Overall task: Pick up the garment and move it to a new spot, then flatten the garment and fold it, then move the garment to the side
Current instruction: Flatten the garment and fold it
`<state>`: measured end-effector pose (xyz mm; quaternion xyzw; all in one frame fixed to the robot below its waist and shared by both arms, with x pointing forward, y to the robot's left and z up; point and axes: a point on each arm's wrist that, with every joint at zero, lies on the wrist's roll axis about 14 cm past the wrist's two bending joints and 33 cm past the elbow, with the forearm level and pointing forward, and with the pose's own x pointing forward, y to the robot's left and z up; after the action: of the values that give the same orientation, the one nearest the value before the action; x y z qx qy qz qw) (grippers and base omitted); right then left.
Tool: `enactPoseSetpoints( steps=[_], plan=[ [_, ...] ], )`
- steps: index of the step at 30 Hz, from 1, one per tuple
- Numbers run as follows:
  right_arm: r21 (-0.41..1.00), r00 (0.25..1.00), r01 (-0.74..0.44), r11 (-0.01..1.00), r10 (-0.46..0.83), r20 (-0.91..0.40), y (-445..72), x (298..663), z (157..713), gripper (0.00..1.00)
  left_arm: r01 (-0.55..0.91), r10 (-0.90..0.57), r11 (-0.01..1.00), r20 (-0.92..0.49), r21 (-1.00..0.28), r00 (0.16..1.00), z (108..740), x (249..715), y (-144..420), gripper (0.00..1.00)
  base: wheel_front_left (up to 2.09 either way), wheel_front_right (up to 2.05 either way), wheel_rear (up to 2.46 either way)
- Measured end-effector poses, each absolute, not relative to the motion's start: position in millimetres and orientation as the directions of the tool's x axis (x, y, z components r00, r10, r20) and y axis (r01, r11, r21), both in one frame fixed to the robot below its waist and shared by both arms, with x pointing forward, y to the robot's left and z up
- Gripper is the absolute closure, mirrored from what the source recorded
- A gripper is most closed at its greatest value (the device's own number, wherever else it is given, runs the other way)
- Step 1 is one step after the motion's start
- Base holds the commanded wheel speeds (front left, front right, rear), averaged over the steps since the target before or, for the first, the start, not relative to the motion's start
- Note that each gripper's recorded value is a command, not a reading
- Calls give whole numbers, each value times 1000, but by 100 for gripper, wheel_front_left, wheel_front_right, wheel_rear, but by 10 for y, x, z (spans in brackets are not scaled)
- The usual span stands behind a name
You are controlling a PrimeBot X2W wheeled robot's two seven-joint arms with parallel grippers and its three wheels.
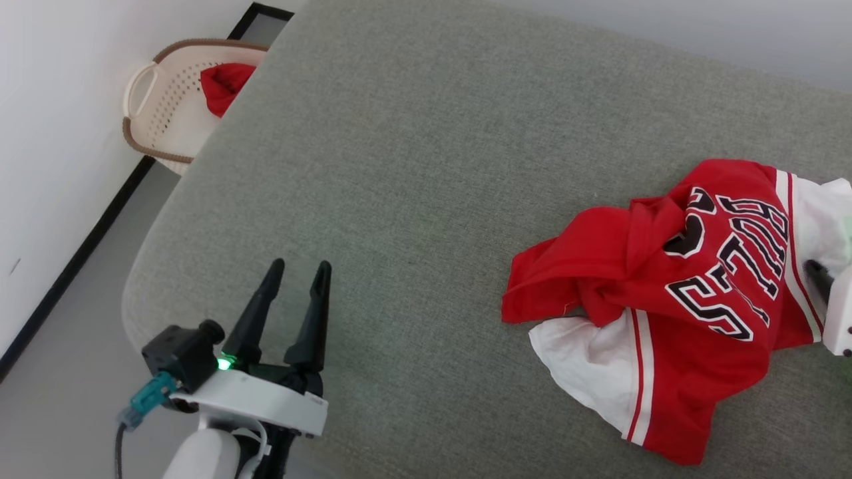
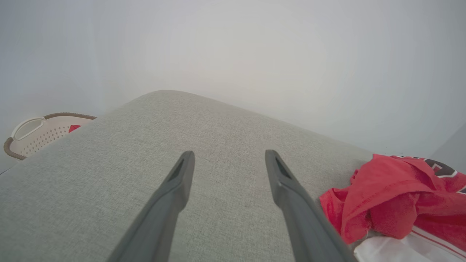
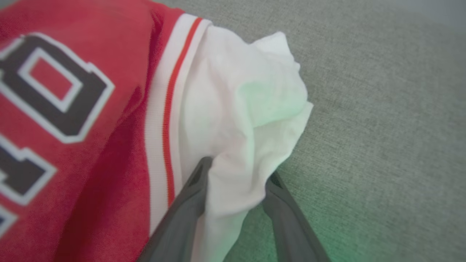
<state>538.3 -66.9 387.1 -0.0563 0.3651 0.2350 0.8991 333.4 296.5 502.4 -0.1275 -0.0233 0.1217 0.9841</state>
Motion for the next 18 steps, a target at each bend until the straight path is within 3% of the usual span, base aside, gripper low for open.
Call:
enactPoseSetpoints(
  steps=[7, 18],
  plan=[
    [67, 639, -454, 888, 377, -671, -721, 5391, 3942, 100, -246, 262, 933, 30, -263, 965, 5049, 3332, 3013, 0, 0, 0, 0],
    [34, 716, -356, 934, 296, -632, -1259, 5256, 4227, 100, -209, 233, 940, 61, -269, 970, 5117, 3351, 2981, 0, 0, 0, 0]
  ],
)
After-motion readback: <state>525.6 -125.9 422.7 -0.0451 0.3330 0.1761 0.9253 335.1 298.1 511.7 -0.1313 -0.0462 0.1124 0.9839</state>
